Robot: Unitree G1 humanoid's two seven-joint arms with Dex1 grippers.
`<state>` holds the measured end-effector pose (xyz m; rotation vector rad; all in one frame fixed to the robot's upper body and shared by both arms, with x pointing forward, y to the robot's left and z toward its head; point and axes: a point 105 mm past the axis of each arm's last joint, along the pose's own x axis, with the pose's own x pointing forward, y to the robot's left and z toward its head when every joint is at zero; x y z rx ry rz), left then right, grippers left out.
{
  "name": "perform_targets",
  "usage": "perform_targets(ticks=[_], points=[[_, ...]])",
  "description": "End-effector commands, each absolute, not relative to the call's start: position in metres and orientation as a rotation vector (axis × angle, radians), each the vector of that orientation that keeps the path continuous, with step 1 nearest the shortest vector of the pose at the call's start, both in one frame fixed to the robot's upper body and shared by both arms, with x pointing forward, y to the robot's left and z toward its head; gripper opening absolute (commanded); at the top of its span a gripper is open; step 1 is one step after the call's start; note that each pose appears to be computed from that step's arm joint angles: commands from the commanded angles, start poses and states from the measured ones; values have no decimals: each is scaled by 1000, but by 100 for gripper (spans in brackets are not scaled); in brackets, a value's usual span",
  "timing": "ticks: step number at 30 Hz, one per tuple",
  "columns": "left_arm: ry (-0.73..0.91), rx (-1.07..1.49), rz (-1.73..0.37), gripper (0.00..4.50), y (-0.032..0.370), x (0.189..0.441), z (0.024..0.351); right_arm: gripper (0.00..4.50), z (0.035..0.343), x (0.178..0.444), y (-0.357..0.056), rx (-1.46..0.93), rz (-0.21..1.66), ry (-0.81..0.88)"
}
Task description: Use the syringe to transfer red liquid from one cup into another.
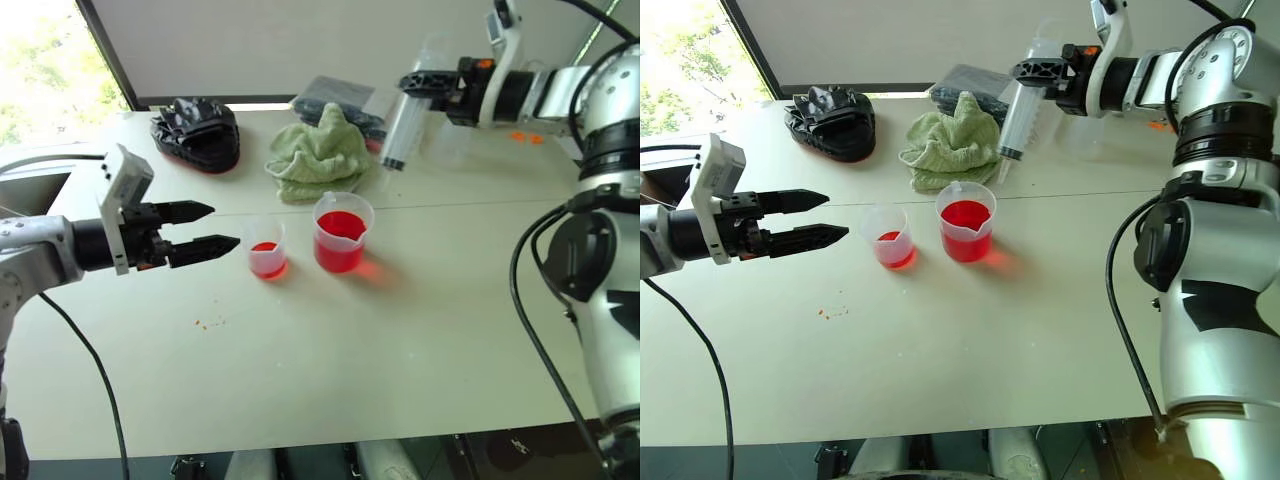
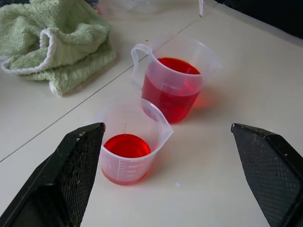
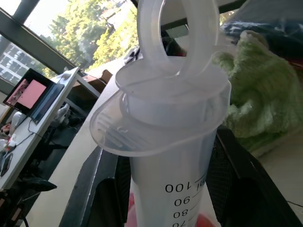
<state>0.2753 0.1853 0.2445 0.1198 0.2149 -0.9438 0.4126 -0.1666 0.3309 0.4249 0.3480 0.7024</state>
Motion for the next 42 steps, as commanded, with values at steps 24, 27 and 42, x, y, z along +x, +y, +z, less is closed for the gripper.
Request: perform_targets(ticks=[24,27,42], points=[[157,196,-1087,445,158,263,261,168,169,396,-189,350,494,890],[158,195,-1082,445,158,263,260,168,154,395,-185,338,466,934],[161,199,-1076,450,156,262,259,445,159,410,-194,131,424,864]])
